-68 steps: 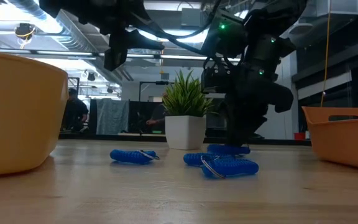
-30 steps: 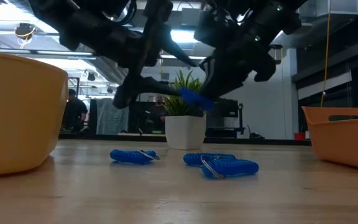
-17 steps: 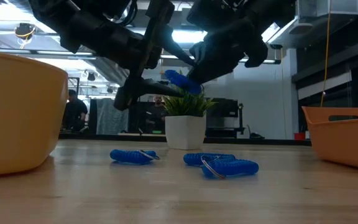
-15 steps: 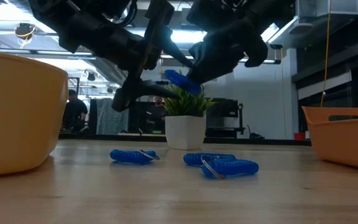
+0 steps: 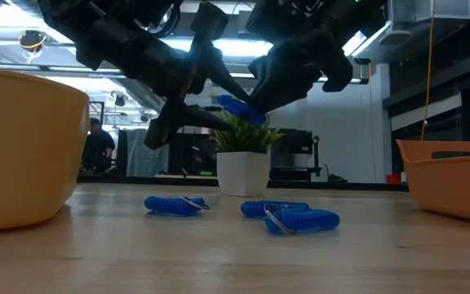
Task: Sort spring keychains
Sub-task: Put the blue spring keychain into the yellow bin
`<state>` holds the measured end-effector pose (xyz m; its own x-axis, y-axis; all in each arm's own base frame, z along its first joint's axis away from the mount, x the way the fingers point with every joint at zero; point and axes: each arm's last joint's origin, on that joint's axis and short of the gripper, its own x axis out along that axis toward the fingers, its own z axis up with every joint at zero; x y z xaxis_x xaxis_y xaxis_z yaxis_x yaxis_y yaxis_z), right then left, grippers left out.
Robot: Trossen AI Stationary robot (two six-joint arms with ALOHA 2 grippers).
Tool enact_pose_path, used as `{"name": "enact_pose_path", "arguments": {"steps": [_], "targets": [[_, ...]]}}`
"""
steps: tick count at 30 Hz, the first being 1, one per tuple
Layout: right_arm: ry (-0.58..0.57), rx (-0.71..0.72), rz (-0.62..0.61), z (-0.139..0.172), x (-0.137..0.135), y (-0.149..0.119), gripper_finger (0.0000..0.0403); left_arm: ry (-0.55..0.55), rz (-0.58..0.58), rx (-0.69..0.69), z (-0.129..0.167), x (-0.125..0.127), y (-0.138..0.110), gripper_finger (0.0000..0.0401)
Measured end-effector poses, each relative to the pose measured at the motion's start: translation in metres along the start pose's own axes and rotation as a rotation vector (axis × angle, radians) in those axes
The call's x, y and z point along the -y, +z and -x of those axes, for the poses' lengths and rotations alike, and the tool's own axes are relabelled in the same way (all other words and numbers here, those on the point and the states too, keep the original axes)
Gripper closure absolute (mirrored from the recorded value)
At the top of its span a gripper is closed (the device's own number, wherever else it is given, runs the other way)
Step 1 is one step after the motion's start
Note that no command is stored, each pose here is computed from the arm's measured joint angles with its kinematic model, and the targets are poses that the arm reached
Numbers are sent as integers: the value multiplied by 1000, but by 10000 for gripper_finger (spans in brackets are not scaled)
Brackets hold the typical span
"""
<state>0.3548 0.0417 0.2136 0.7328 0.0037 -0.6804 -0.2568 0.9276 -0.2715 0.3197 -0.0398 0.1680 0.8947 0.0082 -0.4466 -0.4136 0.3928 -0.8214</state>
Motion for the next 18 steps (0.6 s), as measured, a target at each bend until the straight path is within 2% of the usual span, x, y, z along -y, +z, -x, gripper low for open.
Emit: {"name": "enact_pose_path", "arguments": {"steps": [12,18], "targets": [[14,-30,-35,0,-1,-3,386,0,-24,3,0,0,0,336],[14,-36,-79,0,-1,-3,368,-6,-45,-14,0,0,0,368]]}}
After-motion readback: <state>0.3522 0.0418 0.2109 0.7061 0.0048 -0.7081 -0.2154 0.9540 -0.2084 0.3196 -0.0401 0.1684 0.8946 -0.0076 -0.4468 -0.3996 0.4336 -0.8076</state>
